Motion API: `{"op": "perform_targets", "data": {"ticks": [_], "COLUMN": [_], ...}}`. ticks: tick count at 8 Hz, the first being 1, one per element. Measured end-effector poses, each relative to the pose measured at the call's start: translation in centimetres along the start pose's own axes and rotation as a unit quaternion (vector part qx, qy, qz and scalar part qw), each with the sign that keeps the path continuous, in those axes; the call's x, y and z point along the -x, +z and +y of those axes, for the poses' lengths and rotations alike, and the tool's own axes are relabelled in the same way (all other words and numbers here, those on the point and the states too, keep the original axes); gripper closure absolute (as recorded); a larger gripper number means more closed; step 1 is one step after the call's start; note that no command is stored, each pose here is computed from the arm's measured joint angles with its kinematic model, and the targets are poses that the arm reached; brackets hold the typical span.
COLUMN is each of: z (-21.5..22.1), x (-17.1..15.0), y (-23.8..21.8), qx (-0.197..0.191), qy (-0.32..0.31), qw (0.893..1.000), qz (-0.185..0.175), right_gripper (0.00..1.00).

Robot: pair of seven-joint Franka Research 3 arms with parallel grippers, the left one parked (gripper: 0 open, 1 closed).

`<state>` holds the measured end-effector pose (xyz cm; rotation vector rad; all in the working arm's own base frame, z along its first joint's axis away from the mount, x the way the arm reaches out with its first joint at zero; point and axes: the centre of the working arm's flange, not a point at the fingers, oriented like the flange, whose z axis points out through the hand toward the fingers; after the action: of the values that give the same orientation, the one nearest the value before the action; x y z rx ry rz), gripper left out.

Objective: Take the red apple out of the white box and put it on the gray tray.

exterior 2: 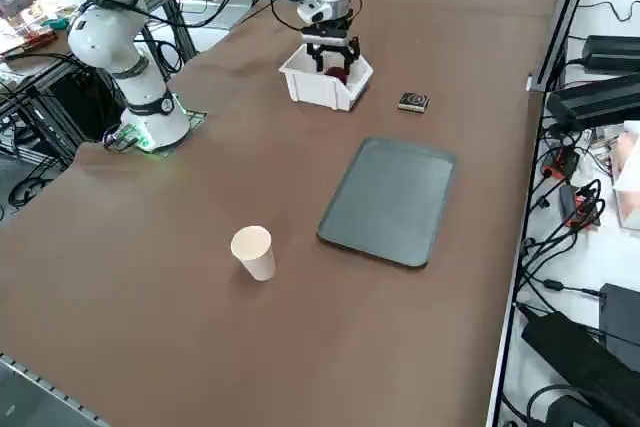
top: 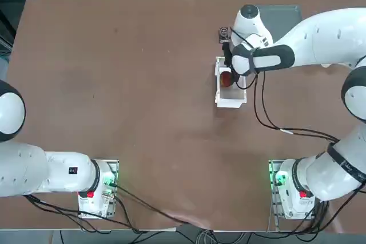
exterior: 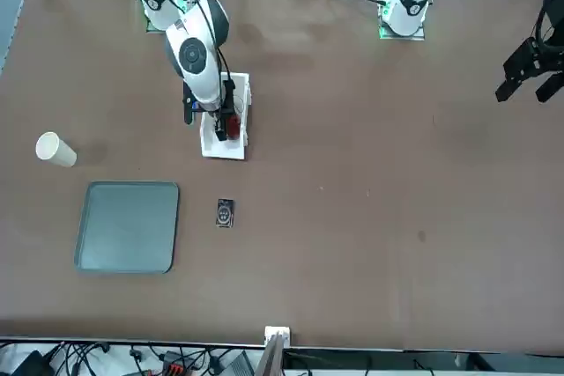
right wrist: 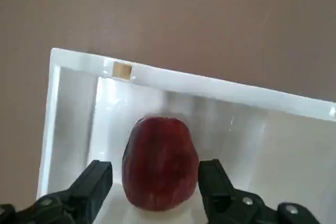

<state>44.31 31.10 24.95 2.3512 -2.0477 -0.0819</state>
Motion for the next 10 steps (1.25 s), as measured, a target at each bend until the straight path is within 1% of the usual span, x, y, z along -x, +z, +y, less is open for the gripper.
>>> {"op": "perform_targets", "data": {"ticks": [3, 10], "z": [0.3, 0.4], "x": [-0.8, -0.9], "y": [1.0, 2.3], "qx": [-0.002, 0.008], "qy": [0.005, 0.006], "qw": [1.0, 1.0], "qz": [-0.003, -0.001], "right_gripper": [0.0, 0.0]}}
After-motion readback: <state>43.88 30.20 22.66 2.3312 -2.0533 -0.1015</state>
